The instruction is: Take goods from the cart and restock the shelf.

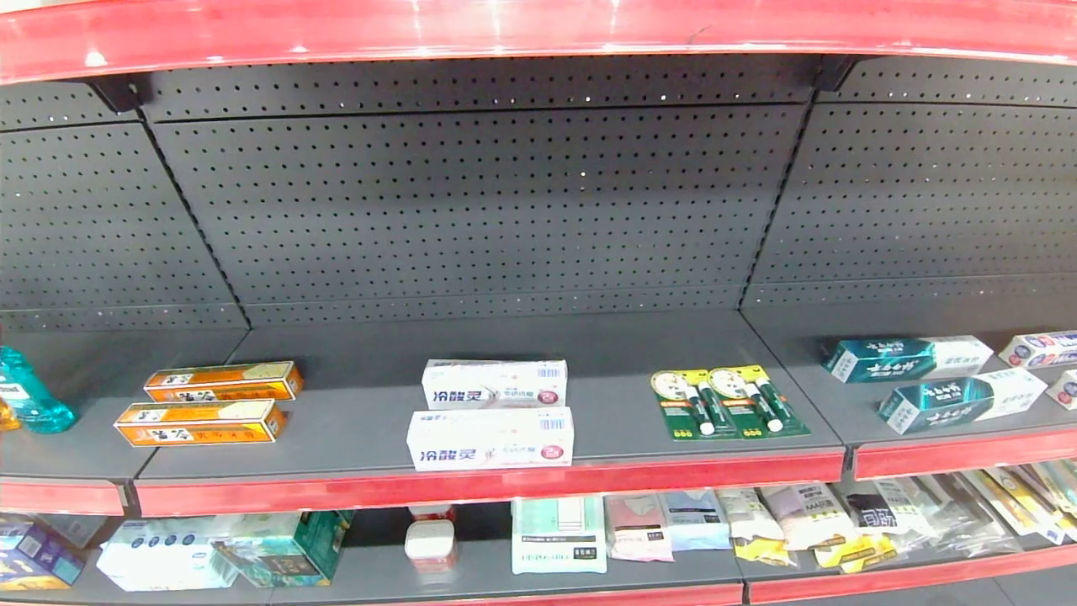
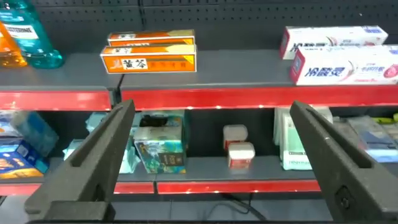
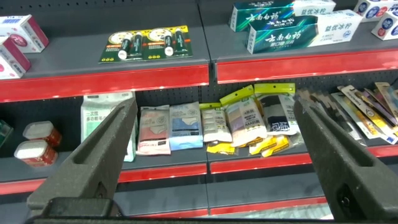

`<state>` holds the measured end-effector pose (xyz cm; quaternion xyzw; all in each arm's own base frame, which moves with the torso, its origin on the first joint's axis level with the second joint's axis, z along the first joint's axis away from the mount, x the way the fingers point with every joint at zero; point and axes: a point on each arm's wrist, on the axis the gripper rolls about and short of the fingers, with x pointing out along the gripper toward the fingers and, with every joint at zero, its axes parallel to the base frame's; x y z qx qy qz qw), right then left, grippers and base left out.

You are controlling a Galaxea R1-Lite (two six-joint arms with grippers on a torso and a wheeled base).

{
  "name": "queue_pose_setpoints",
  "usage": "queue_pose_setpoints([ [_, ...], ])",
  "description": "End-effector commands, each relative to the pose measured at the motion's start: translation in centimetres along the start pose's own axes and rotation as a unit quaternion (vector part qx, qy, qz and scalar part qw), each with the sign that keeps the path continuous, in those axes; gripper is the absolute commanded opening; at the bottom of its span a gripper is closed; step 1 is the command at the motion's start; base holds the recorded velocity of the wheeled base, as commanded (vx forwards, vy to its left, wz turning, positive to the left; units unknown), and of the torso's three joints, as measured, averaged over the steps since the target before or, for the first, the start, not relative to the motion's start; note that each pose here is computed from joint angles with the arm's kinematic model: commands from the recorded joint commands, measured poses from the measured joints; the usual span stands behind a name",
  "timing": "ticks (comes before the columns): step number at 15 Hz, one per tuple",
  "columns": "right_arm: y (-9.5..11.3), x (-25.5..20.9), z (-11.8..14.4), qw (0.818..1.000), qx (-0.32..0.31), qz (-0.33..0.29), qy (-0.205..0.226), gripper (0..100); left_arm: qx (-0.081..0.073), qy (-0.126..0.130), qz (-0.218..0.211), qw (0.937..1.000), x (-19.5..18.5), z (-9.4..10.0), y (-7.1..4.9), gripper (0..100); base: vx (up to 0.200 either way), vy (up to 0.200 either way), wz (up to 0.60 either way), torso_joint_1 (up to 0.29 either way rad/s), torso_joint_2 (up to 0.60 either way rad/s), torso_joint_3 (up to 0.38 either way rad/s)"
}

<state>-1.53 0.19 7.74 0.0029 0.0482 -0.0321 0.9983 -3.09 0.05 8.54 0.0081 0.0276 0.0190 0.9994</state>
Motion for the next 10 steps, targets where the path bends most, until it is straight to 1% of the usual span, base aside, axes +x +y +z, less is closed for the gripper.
queue_pose_setpoints([
  [1,0.00,0.01,0.00,1.000,0.001,-0.001,0.001,100,0.001,0.001,0.001,1.0000,0.03,0.00,-0.01,100,0.000,0.000,0.00,0.000,0.00,0.000],
  [7,-0.01,0.01,0.00,1.000,-0.002,-0.002,0.001,100,-0.001,0.001,0.000,1.0000,0.04,-0.02,-0.01,100,0.000,0.000,0.00,0.000,0.00,0.000],
  [10,-0.04,0.01,0.00,1.000,-0.002,-0.011,0.001,100,0.001,0.001,0.001,1.0000,0.04,-0.02,0.00,100,0.000,0.000,0.00,0.000,0.00,0.000],
])
